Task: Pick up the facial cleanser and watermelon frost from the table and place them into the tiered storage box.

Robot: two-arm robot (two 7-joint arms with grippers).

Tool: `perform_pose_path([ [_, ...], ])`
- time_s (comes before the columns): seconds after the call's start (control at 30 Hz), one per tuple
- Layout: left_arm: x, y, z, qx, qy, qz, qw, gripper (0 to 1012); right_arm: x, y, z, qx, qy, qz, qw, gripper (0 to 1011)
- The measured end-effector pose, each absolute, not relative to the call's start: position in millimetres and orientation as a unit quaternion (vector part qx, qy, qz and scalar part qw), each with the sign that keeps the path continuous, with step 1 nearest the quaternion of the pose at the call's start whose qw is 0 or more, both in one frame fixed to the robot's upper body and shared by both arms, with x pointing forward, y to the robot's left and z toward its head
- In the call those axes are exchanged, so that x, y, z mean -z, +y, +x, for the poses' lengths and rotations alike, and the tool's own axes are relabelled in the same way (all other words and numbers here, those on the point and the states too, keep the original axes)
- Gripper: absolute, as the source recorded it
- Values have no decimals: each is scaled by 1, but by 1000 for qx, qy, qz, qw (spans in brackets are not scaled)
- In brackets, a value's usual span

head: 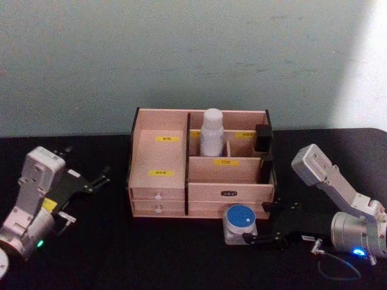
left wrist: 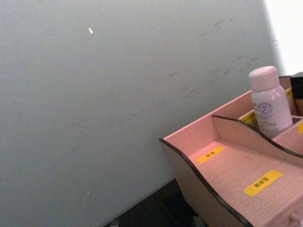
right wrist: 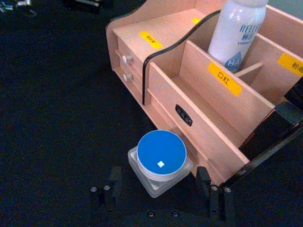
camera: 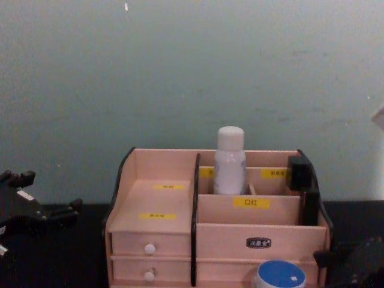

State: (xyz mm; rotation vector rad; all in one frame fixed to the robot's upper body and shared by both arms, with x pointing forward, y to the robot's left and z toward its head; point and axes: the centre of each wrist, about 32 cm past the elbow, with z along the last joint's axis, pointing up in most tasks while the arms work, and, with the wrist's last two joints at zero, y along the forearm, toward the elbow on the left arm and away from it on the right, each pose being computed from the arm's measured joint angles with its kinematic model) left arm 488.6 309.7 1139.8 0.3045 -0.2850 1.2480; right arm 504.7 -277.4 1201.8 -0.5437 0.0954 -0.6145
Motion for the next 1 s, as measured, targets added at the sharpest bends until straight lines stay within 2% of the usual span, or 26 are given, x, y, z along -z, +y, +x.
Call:
perform_pose_path([
  [1.0, -1140, 310, 489, -580, -132, 141, 791, 1001, -1190, -258, 527, 292, 53, -267, 917, 1002],
])
